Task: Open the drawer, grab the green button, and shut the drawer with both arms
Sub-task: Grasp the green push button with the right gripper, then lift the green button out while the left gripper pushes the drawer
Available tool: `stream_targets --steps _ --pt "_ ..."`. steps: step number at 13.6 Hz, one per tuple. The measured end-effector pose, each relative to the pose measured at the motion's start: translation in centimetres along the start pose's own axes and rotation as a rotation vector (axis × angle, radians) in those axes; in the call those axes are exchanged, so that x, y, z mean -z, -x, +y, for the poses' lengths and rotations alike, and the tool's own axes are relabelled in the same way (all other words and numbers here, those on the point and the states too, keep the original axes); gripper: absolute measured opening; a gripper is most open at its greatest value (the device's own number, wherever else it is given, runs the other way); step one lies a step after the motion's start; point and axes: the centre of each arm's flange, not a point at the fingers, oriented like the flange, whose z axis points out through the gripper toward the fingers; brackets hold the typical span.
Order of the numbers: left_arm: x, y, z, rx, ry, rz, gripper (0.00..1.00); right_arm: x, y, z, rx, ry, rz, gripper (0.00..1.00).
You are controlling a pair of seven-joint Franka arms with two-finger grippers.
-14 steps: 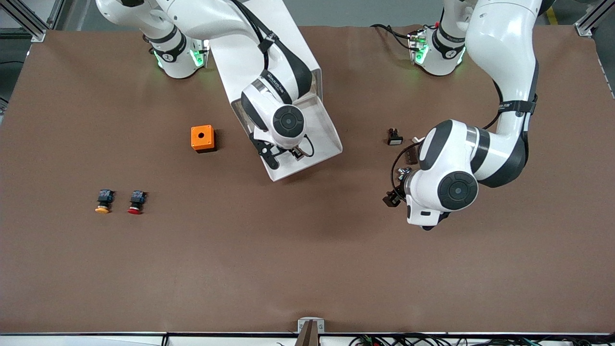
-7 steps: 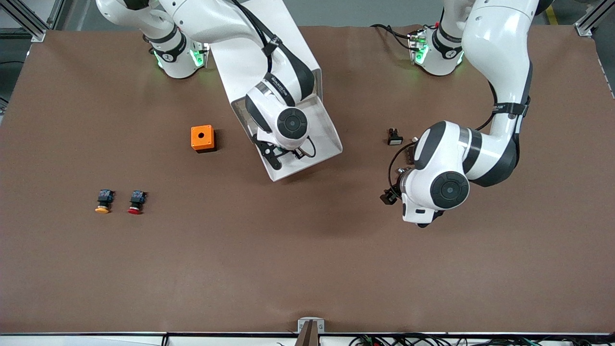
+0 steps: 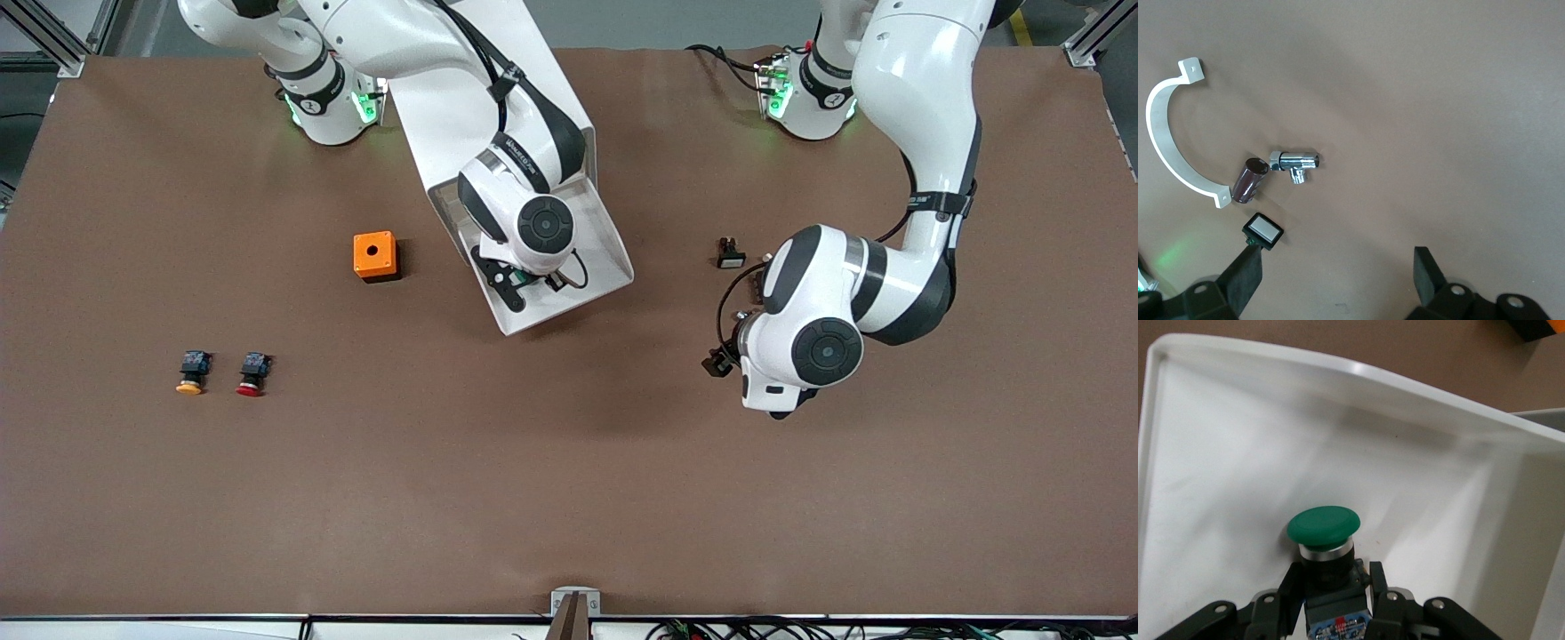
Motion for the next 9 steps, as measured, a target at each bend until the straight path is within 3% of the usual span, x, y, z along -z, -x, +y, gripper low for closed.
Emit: stream_targets --steps 5,7,9 --pt "0.1 0.3 0.2 -0.005 0.01 0.006 1.0 5.5 -1.7 0.2 -0.021 0.021 -0.005 0.44" --pt "0.5 1.9 1.5 -0.036 0.043 0.032 1.0 9.5 -5.3 0.9 -0.015 0.033 -0.025 0.44" --pt "0.0 4.5 3.9 -0.083 0.1 0.077 1.0 13.7 -10.8 2.8 0.081 0.027 -0.057 0.44"
